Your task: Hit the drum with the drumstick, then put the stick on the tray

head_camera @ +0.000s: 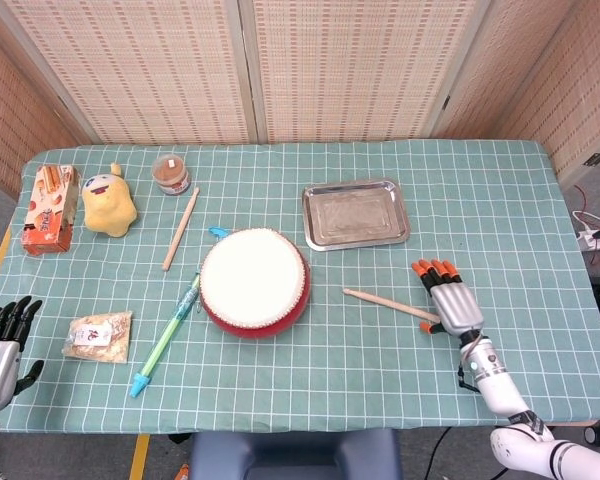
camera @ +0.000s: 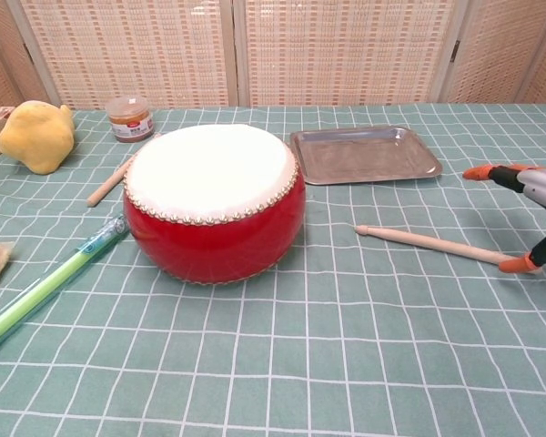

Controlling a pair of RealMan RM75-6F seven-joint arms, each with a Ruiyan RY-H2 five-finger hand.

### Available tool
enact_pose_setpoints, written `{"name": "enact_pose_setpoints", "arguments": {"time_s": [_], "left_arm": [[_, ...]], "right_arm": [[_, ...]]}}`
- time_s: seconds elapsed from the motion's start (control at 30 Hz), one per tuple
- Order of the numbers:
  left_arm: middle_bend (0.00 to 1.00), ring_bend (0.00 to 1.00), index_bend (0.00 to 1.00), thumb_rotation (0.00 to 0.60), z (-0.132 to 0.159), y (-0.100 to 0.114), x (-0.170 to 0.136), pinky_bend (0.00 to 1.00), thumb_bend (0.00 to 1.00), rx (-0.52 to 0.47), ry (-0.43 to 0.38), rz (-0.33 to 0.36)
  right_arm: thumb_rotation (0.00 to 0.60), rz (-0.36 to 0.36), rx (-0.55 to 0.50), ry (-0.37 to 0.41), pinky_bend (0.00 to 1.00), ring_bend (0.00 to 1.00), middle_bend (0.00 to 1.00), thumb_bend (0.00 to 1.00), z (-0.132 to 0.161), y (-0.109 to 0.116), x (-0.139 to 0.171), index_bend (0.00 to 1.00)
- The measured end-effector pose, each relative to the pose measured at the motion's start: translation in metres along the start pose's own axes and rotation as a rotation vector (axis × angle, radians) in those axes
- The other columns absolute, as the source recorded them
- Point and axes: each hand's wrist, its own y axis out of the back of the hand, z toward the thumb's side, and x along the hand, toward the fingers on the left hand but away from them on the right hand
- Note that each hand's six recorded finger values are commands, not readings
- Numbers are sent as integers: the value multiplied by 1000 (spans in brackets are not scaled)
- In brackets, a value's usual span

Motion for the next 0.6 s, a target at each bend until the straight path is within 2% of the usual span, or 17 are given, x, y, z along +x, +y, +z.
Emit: {"name": "enact_pose_setpoints", "arguments": {"time_s": [0.13,0.23,0.6], "left_arm": [[0,0,33,600,2,0,0,21,249,1,-10,0],[0,0,32,600,1,1,-1,20,249,-2,-7,0],[0,0,32,600,-4,-1,-3,20,249,-6,4,-10]], "right_arm": [[600,50,-71,59,65,0,48,226,29,-1,-9,336],[600,51,-86,66,68,0,48,266,40,-2,-21,392],[600,80,-100,33,69,0,48,298,55,-17,-63,424]]}}
